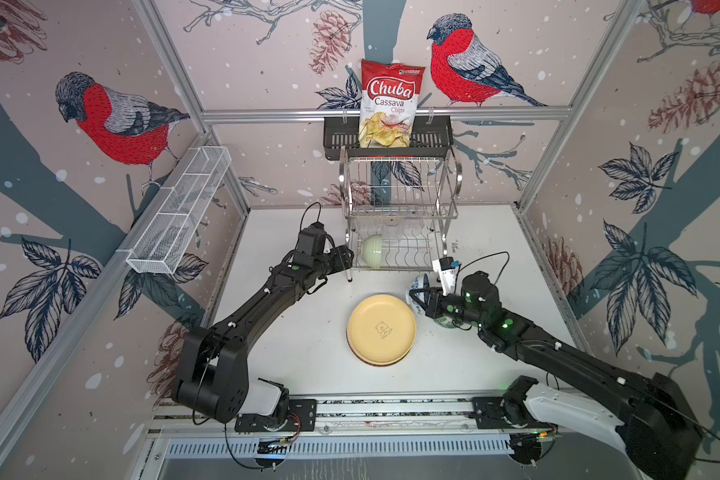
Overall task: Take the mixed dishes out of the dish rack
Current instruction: 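Carry the blue-floral bowl toward the left gripper above the yellow plate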
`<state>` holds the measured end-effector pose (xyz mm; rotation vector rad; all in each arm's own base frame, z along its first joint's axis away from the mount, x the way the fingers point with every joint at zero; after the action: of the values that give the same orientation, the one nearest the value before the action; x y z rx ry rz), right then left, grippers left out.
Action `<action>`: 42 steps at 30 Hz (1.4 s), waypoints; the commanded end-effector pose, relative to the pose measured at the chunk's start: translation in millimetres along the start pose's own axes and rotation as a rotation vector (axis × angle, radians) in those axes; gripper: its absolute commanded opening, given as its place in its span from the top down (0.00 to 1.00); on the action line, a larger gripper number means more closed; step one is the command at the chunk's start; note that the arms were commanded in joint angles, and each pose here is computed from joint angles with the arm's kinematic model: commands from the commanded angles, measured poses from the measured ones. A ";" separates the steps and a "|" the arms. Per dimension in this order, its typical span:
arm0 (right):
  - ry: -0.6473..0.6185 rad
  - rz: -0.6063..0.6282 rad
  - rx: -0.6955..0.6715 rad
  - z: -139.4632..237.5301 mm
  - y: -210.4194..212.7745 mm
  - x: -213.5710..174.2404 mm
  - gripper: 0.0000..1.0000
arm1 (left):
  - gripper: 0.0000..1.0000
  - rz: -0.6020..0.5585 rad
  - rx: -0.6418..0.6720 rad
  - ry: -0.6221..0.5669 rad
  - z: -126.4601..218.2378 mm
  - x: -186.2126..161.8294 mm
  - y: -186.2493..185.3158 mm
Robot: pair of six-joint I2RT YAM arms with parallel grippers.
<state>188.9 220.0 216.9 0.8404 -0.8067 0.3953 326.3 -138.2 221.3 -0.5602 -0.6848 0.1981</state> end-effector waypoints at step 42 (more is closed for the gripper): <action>0.371 0.858 -0.116 -27.1 114.9 -21.7 1.00 | 0.04 -0.257 -0.260 0.439 37.9 -58.4 -99.5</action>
<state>118.2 308.7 242.0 0.2559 -0.7827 1.1843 263.8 -225.5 273.3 -0.7199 -0.4049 -0.2337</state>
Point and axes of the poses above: each gripper's point midway between its finger pads, its own z axis back along the fingers, its own y axis along the line the jaws close on, x = y × z, the point moved 7 cm from there along z, back along the fingers, and after that the axes turned 5 degrees about z, right-handed, at the moved point
